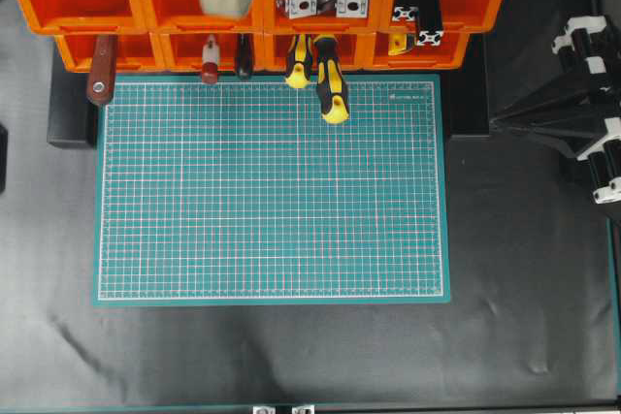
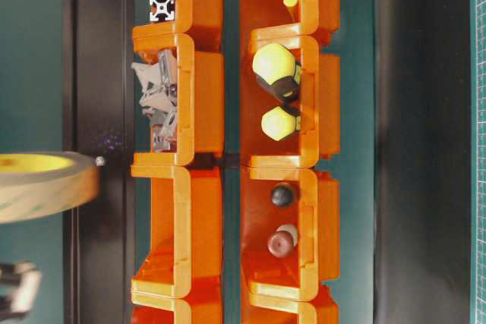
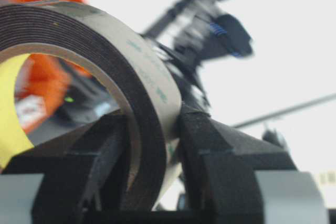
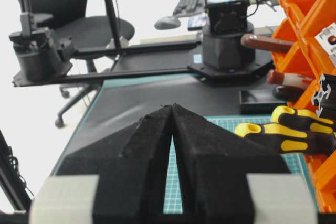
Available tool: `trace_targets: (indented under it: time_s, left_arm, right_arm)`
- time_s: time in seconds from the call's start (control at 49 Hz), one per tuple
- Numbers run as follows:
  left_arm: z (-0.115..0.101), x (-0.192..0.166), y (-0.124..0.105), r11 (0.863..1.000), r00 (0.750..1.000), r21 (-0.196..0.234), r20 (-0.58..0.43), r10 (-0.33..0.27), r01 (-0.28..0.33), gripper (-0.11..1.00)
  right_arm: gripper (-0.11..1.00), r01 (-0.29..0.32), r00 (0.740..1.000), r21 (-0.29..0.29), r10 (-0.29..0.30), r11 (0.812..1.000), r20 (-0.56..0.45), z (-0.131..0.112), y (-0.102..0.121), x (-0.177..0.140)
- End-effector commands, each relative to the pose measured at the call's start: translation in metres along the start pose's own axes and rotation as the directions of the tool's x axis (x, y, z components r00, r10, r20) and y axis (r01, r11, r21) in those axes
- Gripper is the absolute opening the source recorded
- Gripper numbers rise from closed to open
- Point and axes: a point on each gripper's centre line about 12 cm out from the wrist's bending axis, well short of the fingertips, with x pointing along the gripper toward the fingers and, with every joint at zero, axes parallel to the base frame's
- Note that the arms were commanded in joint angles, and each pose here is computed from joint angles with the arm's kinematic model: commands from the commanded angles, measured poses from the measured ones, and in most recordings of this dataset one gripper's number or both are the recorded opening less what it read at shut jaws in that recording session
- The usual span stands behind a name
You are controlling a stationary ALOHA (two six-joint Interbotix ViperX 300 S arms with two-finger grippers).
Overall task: Pick foam from container rack with left arm.
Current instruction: 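Lift the tape roll out and carry it down onto the mat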
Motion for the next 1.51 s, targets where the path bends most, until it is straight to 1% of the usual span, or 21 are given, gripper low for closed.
trace_targets:
  time_s: [0.0, 0.082, 0.143, 0.245, 0.285, 0.367, 0.449, 0.551, 0.571, 0.653, 0.693, 0.734, 0.795, 0.836, 0.897, 0.938, 1.02, 1.081, 1.122, 1.264, 1.489]
  left_arm:
    - [0.002, -0.019, -0.032, 0.990, 0.995, 0.108, 0.006, -0.096, 0.095, 0.26]
    - [-0.011, -0.025, -0.042, 0.976, 0.992, 0.180, -0.045, -0.116, 0.122, 0.26]
    - [-0.025, -0.028, -0.051, 0.962, 0.988, 0.234, -0.100, -0.121, 0.141, 0.26]
    - [-0.047, -0.029, -0.058, 0.941, 0.976, 0.299, -0.195, -0.100, 0.157, 0.26]
    - [-0.057, -0.026, -0.060, 0.930, 0.968, 0.330, -0.234, -0.088, 0.164, 0.26]
    - [-0.078, -0.022, -0.063, 0.902, 0.947, 0.394, -0.317, -0.045, 0.175, 0.26]
    - [-0.103, -0.014, -0.061, 0.861, 0.913, 0.472, -0.406, 0.024, 0.188, 0.26]
    - [-0.136, -0.003, -0.053, 0.800, 0.850, 0.563, -0.509, 0.137, 0.208, 0.26]
    - [-0.146, 0.001, -0.049, 0.783, 0.826, 0.586, -0.534, 0.180, 0.209, 0.26]
    - [-0.169, 0.013, -0.035, 0.742, 0.751, 0.638, -0.590, 0.297, 0.207, 0.25]
    - [-0.177, 0.019, -0.029, 0.726, 0.715, 0.657, -0.606, 0.348, 0.204, 0.26]
    - [-0.188, 0.025, -0.023, 0.706, 0.675, 0.676, -0.623, 0.395, 0.210, 0.26]
    - [-0.200, 0.032, -0.014, 0.684, 0.620, 0.698, -0.636, 0.459, 0.210, 0.26]
    - [-0.207, 0.037, -0.008, 0.670, 0.590, 0.711, -0.640, 0.492, 0.213, 0.26]
    - [-0.216, 0.043, -0.001, 0.652, 0.559, 0.724, -0.643, 0.523, 0.223, 0.26]
    - [-0.221, 0.046, 0.003, 0.641, 0.549, 0.731, -0.644, 0.533, 0.235, 0.26]
    - [-0.224, 0.048, 0.006, 0.623, 0.540, 0.739, -0.644, 0.541, 0.257, 0.26]
    - [-0.225, 0.048, 0.008, 0.614, 0.536, 0.743, -0.644, 0.546, 0.268, 0.26]
    - [-0.226, 0.047, 0.009, 0.611, 0.532, 0.744, -0.645, 0.548, 0.272, 0.26]
    - [-0.225, 0.046, 0.012, 0.611, 0.526, 0.744, -0.645, 0.554, 0.269, 0.26]
    - [-0.220, 0.048, 0.015, 0.613, 0.533, 0.747, -0.639, 0.556, 0.256, 0.25]
  right_arm:
    - [0.00, -0.004, 1.000, 0.005, 0.004, 1.000, 0.024, 0.009, 0.001, 0.002]
    - [0.00, -0.004, 1.000, 0.005, 0.004, 1.000, 0.023, 0.009, 0.001, 0.002]
    - [0.00, -0.004, 1.000, 0.006, 0.003, 1.000, 0.021, 0.008, 0.001, 0.002]
    - [0.00, -0.004, 1.000, 0.006, 0.004, 1.000, 0.023, 0.009, 0.001, 0.002]
    - [0.00, -0.004, 1.000, 0.006, 0.004, 1.000, 0.023, 0.009, 0.001, 0.002]
    - [0.00, -0.003, 1.000, 0.008, 0.003, 1.000, 0.023, 0.009, 0.001, 0.002]
    - [0.00, -0.003, 1.000, 0.009, 0.003, 1.000, 0.021, 0.008, 0.001, 0.002]
    - [0.00, -0.002, 1.000, 0.012, 0.002, 1.000, 0.018, 0.007, 0.001, 0.002]
    - [0.00, -0.002, 1.000, 0.012, 0.002, 1.000, 0.018, 0.007, 0.001, 0.002]
    - [0.00, -0.002, 1.000, 0.012, 0.002, 1.000, 0.018, 0.007, 0.001, 0.002]
    - [0.00, -0.003, 1.000, 0.012, 0.002, 1.000, 0.020, 0.007, 0.001, 0.003]
    - [0.00, -0.003, 1.000, 0.012, 0.002, 1.000, 0.021, 0.008, 0.001, 0.002]
    - [0.00, -0.003, 1.000, 0.012, 0.002, 1.000, 0.021, 0.008, 0.001, 0.002]
    - [0.00, -0.002, 1.000, 0.014, 0.002, 1.000, 0.021, 0.008, 0.001, 0.003]
    - [0.00, -0.003, 1.000, 0.014, 0.002, 1.000, 0.024, 0.009, 0.001, 0.002]
    - [0.00, -0.003, 1.000, 0.014, 0.003, 1.000, 0.026, 0.009, 0.001, 0.002]
    - [0.00, -0.004, 1.000, 0.014, 0.003, 1.000, 0.030, 0.010, 0.001, 0.002]
    - [0.00, -0.004, 0.999, 0.014, 0.003, 1.000, 0.032, 0.010, 0.001, 0.002]
    - [0.00, -0.004, 1.000, 0.014, 0.003, 1.000, 0.030, 0.010, 0.001, 0.002]
    - [0.00, -0.004, 0.999, 0.014, 0.003, 1.000, 0.032, 0.010, 0.001, 0.002]
    - [0.00, -0.003, 0.999, 0.014, 0.002, 1.000, 0.035, 0.011, 0.001, 0.002]
